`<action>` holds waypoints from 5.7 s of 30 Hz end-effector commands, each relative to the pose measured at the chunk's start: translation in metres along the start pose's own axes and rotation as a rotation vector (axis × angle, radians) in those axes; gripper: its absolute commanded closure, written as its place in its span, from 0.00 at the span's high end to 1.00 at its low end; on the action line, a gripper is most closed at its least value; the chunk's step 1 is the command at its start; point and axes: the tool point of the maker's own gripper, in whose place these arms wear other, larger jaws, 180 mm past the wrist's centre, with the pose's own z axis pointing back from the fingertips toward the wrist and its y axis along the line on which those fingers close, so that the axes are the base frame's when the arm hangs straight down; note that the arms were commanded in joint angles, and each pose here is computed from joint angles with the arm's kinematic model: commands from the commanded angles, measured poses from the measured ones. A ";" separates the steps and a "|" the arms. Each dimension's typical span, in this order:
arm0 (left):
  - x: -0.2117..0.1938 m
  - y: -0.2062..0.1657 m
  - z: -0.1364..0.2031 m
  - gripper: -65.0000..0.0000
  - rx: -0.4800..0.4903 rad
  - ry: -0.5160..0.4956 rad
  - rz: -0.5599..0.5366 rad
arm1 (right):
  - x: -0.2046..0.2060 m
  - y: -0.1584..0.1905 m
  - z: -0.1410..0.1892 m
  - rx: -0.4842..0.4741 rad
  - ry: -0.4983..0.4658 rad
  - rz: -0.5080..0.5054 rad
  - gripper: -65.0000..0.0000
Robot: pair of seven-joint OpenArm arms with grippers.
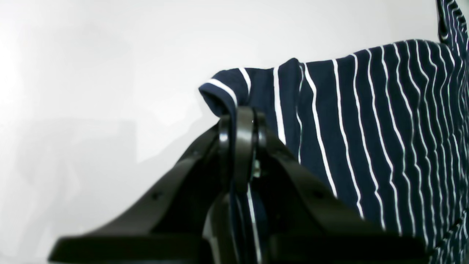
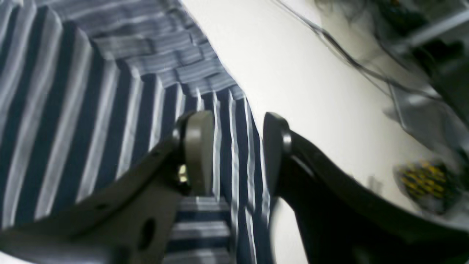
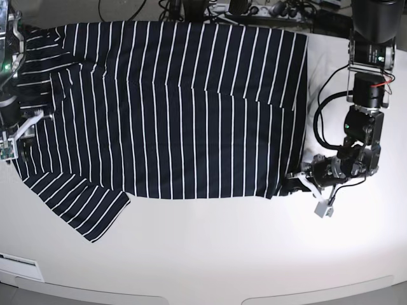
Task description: Fold the T-shirt properly
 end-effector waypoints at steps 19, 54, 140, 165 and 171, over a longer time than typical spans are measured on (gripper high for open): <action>0.009 0.007 0.006 0.00 0.045 0.012 -0.060 | -0.064 -0.055 -0.158 0.231 0.264 -0.780 0.45; 0.006 0.006 0.006 0.00 0.039 0.028 -0.054 | -0.118 -0.030 -0.145 0.247 0.313 -0.686 0.45; -0.036 -0.037 0.125 0.00 -0.302 0.286 -0.376 | -0.074 -0.060 -0.034 0.514 0.404 -0.177 0.00; -0.070 -0.016 0.122 0.49 -0.215 0.312 -0.369 | -0.102 -0.063 -0.035 0.432 0.466 -0.131 0.57; -0.056 0.004 0.115 0.49 -0.081 0.250 -0.366 | -0.050 -0.053 -0.046 0.502 0.239 -0.279 0.57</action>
